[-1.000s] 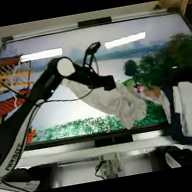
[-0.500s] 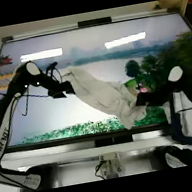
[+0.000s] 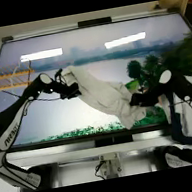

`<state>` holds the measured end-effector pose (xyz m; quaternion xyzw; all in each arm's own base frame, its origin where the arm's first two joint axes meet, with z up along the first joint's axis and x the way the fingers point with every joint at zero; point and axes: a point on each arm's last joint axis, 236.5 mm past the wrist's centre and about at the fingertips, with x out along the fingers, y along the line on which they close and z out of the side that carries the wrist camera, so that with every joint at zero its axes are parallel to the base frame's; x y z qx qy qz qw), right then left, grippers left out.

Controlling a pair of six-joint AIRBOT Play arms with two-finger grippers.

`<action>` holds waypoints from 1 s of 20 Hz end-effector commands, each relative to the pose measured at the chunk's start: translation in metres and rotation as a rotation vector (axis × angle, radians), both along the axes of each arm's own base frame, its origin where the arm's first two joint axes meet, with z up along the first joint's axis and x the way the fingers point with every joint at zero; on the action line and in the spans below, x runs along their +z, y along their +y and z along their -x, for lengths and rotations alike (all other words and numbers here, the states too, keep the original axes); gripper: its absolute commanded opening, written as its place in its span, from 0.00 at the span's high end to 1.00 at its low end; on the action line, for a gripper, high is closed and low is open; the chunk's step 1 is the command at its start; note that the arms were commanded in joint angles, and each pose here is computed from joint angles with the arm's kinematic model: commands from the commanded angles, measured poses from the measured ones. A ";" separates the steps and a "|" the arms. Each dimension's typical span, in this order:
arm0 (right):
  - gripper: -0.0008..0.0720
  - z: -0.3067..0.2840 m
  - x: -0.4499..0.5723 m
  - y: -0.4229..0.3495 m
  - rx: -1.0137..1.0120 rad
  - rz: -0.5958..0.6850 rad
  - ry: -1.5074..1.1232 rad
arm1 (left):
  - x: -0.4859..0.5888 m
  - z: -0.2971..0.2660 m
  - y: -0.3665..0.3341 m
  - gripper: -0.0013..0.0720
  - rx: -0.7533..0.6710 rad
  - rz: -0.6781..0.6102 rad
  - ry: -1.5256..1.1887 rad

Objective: Fold the shirts.

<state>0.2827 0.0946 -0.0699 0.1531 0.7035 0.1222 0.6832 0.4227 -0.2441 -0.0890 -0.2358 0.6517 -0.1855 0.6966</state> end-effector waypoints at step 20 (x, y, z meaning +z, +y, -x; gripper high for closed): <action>0.89 -0.033 0.529 -0.034 -0.127 0.174 -1.621 | 0.534 0.063 0.058 0.93 -0.092 -0.092 -1.279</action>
